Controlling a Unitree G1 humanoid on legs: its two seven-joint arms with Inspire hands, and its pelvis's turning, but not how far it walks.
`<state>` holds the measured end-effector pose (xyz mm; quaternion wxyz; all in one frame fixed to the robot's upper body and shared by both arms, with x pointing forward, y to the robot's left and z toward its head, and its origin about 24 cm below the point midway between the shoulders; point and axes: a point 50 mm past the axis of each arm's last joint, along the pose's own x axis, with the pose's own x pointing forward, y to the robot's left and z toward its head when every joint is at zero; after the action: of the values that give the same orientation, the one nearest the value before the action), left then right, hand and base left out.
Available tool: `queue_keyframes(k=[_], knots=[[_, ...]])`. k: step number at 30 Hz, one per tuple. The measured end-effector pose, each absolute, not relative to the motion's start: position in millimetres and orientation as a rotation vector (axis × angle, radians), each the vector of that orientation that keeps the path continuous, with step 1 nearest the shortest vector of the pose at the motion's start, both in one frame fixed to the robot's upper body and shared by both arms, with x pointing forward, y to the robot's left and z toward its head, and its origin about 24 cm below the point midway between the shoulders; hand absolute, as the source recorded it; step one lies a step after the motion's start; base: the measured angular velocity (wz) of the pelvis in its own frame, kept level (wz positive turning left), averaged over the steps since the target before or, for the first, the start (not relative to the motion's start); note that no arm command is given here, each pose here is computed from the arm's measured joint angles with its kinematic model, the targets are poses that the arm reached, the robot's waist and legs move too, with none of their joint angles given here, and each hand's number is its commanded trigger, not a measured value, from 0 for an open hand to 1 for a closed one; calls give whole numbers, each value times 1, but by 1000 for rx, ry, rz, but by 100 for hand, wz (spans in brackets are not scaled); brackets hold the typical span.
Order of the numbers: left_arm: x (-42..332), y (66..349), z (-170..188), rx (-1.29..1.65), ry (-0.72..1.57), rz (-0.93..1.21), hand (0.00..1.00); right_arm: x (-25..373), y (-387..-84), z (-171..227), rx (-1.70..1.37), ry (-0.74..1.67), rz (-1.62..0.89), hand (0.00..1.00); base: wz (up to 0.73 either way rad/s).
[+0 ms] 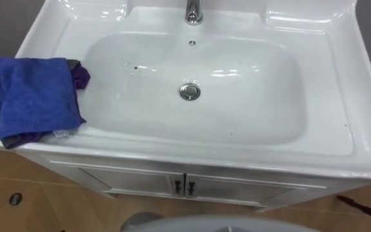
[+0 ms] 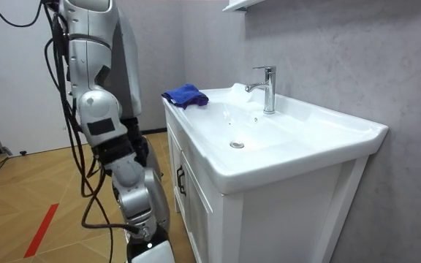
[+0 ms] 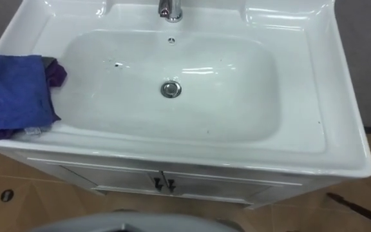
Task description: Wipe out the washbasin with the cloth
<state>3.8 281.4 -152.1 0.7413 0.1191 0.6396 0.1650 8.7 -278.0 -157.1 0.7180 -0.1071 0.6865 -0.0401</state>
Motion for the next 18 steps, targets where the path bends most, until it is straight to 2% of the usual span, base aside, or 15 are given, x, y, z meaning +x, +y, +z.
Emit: queue_keyframes(k=[6, 18], knots=[[8, 277, -155, 247, 1413, 321, 0, 9, -277, -157, -259, 1537, -72, 0, -14], [-6, 275, -158, 230, 1508, 303, 0, 2, -273, -159, -247, 1584, -71, 0, -6]])
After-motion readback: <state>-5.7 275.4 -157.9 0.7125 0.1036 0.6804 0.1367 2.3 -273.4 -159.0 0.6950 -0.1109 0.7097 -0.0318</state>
